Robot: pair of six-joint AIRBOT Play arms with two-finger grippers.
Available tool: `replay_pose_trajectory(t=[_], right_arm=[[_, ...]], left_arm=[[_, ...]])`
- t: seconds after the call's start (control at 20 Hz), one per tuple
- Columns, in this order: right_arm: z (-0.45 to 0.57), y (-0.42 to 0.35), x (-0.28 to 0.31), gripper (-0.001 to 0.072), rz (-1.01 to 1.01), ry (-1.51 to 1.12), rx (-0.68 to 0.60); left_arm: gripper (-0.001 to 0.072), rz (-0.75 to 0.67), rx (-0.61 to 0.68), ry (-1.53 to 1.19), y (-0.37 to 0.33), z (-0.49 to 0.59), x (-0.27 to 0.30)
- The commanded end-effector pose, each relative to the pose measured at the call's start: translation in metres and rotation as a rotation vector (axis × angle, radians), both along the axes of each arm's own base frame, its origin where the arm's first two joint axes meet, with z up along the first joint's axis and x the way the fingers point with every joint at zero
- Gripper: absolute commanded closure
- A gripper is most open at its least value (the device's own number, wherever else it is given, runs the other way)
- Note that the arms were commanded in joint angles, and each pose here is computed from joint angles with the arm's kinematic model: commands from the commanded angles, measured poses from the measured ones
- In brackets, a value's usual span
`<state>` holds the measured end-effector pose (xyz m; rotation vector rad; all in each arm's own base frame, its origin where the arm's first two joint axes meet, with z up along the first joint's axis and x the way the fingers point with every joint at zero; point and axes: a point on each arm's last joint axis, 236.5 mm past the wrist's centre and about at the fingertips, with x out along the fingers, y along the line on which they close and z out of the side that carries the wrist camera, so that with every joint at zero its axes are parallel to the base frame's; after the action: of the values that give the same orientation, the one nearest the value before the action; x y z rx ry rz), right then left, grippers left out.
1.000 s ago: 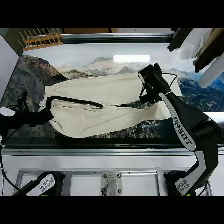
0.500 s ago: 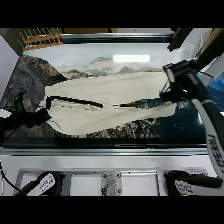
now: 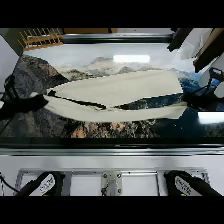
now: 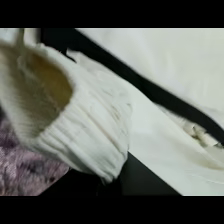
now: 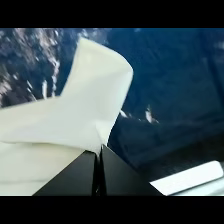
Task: Fold the clothes and pants, and hang the long-sleeved shirts on hangers.
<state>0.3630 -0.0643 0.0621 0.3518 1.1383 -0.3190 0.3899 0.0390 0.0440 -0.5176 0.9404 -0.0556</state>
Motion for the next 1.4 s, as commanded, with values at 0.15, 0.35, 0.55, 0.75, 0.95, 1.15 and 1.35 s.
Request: replay_pose_trajectory(t=[0.15, 0.35, 0.55, 0.75, 0.95, 1.15, 1.35], right_arm=[[0.102, 0.013, 0.121, 0.0701, 0.057, -0.392, 0.147], [0.089, -0.002, 0.094, 0.0701, 0.140, -0.366, -0.018], [-0.055, -0.001, 0.001, 0.0699, 0.127, -0.108, 0.002], [-0.136, -0.001, -0.074, 0.0017, 0.044, 0.092, 0.077], [-0.109, -0.003, -0.075, 0.0019, 0.157, 0.061, 0.024], [-0.099, 0.014, -0.068, 0.0097, 0.293, 0.054, -0.043], [-0.112, 0.023, -0.057, 0.0097, 0.515, 0.130, -0.235]], left_arm=[[0.0687, -0.051, 0.045, -0.266, -0.003, 0.124, 0.109], [0.0688, -0.069, 0.141, -0.256, 0.006, 0.113, 0.083], [0.0688, -0.097, 0.193, -0.013, 0.002, -0.017, -0.002], [0.0687, -0.082, 0.143, 0.161, -0.017, -0.109, -0.077], [0.0687, -0.082, 0.133, 0.185, -0.024, -0.121, -0.099], [0.0687, -0.078, 0.148, 0.148, -0.023, -0.110, -0.097], [0.0687, -0.081, 0.142, 0.161, -0.024, -0.114, -0.098]])
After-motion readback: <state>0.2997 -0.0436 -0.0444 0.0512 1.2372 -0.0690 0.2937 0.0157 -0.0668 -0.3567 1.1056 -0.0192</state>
